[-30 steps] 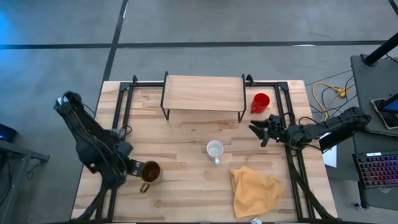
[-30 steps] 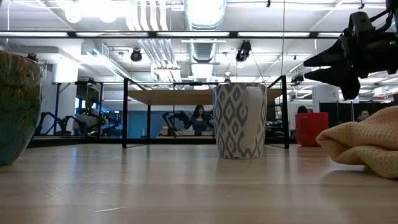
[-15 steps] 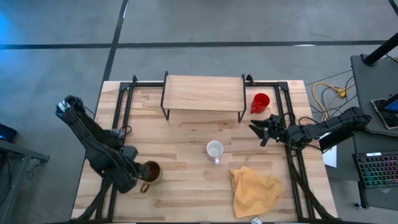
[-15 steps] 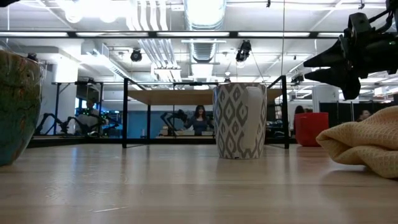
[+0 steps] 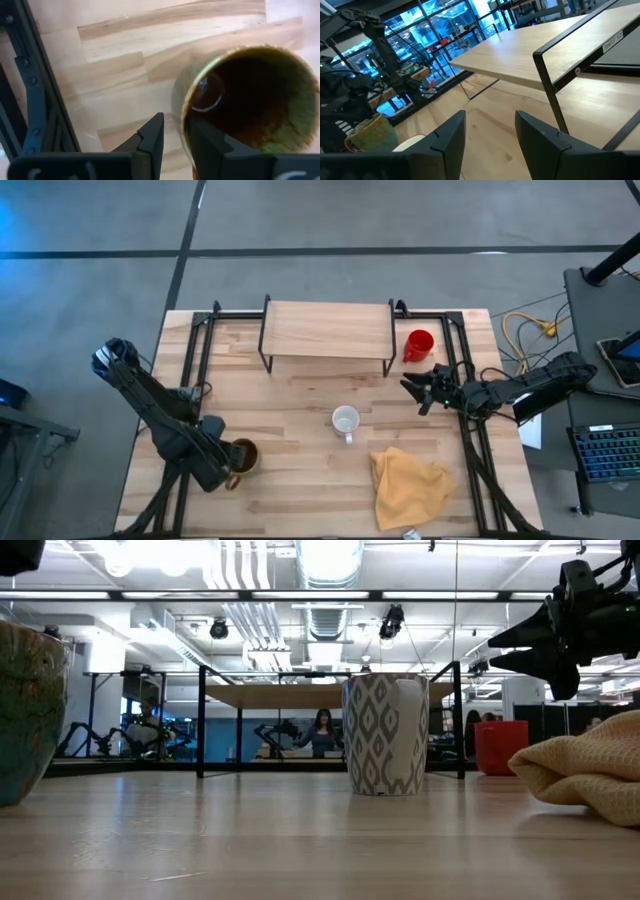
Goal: Stack small to large cups/mugs on shelf
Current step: Put the brown mug on the shelf
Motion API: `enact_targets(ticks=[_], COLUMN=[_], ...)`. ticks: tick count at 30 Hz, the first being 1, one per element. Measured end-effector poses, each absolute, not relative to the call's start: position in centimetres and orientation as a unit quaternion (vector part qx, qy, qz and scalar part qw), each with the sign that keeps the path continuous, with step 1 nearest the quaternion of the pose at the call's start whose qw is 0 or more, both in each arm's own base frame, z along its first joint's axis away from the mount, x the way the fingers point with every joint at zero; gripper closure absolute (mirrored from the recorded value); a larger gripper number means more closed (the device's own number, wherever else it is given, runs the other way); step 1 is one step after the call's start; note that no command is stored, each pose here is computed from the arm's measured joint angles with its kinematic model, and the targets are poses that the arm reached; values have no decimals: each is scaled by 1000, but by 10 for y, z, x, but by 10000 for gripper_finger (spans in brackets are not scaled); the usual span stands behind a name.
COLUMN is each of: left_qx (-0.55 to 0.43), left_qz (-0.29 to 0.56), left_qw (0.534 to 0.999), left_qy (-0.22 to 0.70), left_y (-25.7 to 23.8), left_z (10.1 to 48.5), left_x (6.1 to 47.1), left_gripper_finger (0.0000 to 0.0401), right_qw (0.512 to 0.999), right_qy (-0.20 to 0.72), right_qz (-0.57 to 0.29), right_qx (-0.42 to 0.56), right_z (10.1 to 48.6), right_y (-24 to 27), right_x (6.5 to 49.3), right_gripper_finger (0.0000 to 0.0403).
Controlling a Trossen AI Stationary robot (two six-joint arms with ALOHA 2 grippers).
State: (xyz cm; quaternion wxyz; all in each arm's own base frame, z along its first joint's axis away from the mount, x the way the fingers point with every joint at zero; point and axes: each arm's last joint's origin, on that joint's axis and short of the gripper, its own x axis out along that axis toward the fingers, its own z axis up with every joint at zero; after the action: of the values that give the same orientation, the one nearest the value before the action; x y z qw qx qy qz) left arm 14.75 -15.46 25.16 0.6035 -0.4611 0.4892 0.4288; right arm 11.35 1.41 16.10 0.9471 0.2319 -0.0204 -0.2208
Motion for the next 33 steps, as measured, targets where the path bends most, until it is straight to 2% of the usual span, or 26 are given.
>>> enact_targets(ticks=[8,15,21,33], left_qx=[-456,-439,-443,-427], left_qz=[425,377,374,357], left_qw=[609,636,620,633], left_qy=[490,511,528,539], left_y=[-152,-153,-151,-148], left_z=[239,232,227,228], left_x=[149,151,152,154], left_gripper_finger=[331,331,331,341], right_qw=[947,947,947,947], right_qy=[-20,-20,-20,-20], right_qz=[-221,-221,-221,-221], right_qx=[232,232,232,232], right_z=[161,161,161,161], right_y=[14,14,14,14], right_x=[113,113,113,113], right_gripper_finger=[238,239,238,239])
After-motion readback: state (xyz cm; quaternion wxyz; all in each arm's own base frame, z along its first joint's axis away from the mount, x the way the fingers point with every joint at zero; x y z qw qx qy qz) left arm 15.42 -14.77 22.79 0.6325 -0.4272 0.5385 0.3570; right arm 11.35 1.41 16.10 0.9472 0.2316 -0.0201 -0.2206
